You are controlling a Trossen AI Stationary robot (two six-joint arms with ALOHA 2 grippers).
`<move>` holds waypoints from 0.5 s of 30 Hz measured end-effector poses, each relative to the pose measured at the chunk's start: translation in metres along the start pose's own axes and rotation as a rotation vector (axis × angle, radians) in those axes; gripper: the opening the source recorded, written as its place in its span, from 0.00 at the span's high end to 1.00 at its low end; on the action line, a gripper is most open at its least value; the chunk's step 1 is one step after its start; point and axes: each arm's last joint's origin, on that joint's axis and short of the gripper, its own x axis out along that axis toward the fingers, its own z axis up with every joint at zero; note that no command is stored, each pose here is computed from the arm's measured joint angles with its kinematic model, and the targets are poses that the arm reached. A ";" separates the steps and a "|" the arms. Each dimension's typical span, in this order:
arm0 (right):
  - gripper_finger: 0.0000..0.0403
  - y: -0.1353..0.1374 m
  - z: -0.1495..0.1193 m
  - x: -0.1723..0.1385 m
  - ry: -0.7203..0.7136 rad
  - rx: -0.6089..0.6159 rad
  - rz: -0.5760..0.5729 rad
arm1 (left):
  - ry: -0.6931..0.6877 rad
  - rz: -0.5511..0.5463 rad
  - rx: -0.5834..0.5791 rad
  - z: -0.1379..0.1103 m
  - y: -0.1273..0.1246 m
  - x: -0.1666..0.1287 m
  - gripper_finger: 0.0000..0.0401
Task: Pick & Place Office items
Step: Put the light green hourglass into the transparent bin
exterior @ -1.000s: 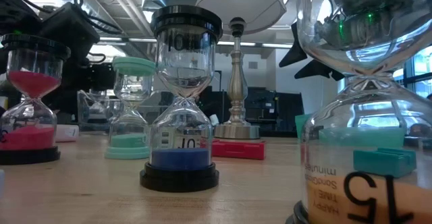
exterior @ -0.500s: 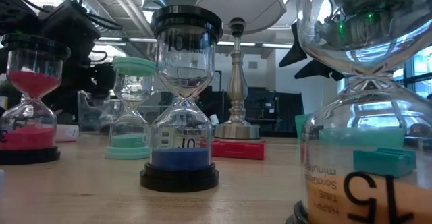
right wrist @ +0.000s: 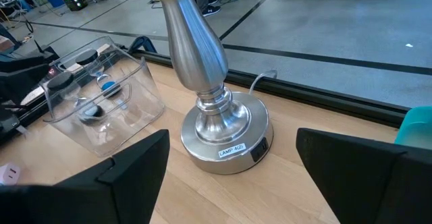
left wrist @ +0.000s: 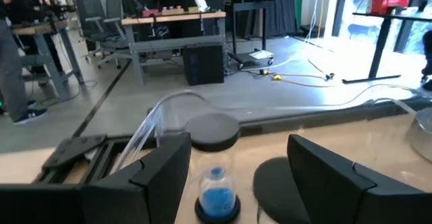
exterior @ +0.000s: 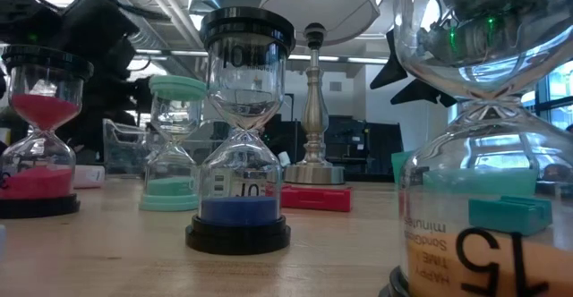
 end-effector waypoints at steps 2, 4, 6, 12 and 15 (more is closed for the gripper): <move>0.19 0.000 0.000 0.000 0.000 0.000 0.000 | -0.005 -0.003 0.025 0.007 -0.005 0.000 0.39; 0.19 0.000 0.000 0.000 0.000 0.000 0.000 | -0.012 -0.012 0.043 0.016 -0.010 -0.002 0.39; 0.19 0.000 0.000 0.000 0.000 0.000 0.000 | -0.019 -0.029 0.067 0.026 -0.017 -0.004 0.39; 0.19 0.000 0.000 0.000 0.000 0.000 0.000 | 0.041 -0.290 0.064 0.059 -0.041 -0.018 0.39; 0.19 0.000 0.000 0.000 0.000 0.000 0.000 | 0.129 -0.562 0.044 0.066 -0.053 -0.027 0.39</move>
